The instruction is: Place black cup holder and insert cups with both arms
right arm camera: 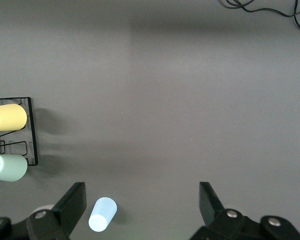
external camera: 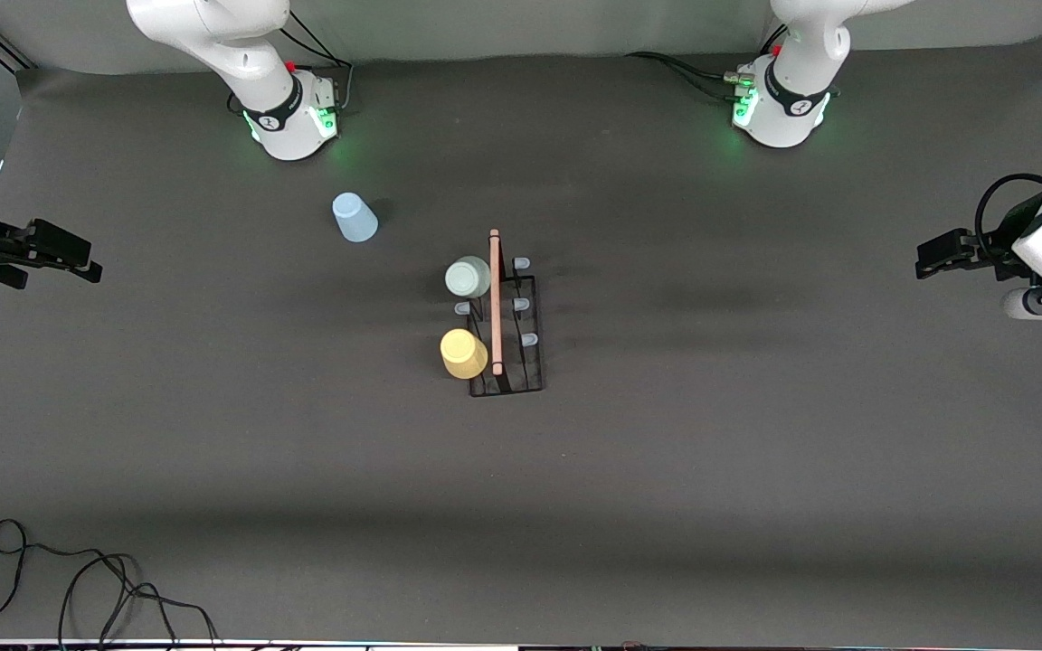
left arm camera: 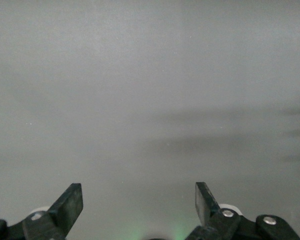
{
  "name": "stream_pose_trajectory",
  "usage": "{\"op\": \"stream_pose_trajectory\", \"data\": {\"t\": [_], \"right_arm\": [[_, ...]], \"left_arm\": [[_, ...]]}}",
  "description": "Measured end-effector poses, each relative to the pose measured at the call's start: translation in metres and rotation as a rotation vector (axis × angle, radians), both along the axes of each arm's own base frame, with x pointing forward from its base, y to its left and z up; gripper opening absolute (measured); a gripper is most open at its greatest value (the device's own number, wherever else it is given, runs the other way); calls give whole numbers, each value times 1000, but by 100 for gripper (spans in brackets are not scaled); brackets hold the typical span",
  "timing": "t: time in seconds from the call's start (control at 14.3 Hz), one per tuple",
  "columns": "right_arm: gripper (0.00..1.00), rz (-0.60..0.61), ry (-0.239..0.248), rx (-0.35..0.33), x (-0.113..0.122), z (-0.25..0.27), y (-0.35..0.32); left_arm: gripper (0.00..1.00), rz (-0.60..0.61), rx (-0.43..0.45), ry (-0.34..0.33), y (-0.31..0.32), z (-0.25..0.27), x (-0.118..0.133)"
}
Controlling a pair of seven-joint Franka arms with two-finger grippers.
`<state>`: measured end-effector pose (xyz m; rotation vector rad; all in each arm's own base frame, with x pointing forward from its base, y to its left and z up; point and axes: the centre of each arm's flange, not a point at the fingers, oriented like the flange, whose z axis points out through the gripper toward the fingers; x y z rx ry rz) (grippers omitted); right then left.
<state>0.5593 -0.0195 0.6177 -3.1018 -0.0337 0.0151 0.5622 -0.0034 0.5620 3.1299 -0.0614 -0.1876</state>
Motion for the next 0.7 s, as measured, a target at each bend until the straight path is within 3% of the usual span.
{"op": "stream_pose_trajectory", "data": {"t": [0.7], "right_arm": [[100,0,-10,0,-2,6,0]], "left_arm": [[100,0,0,0,0,0,0]]}}
